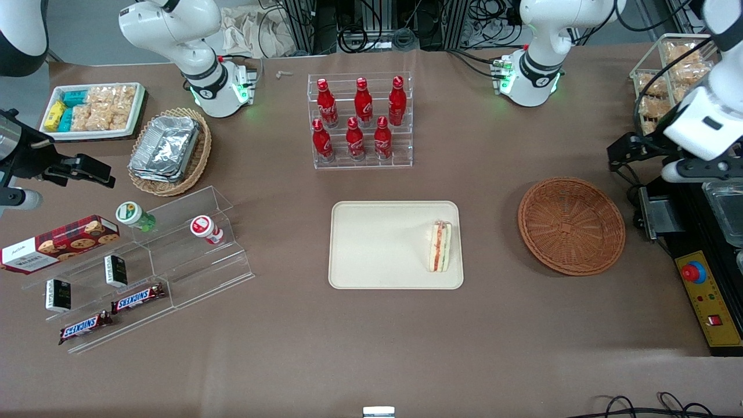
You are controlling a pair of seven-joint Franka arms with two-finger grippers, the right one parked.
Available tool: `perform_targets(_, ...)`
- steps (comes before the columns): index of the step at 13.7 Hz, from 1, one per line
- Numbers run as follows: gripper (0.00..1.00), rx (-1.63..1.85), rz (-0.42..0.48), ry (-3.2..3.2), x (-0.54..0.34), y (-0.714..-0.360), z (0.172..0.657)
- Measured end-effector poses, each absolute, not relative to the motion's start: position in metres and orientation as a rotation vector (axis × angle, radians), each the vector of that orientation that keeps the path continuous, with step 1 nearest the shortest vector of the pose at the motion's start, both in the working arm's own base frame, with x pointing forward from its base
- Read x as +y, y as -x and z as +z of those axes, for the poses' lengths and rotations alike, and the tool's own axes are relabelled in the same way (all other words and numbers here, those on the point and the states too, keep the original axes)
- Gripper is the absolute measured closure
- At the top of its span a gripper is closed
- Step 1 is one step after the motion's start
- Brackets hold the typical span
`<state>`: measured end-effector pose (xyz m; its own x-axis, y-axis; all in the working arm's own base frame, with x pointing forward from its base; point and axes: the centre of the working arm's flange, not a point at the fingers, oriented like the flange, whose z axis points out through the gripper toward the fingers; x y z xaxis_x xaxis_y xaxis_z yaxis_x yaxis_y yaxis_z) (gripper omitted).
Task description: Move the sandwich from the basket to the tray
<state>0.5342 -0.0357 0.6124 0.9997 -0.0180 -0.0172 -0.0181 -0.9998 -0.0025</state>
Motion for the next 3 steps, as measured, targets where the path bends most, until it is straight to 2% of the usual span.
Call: perform_targets(3,0.00,0.066,0.026,3.139,-0.049,-0.533,0.613)
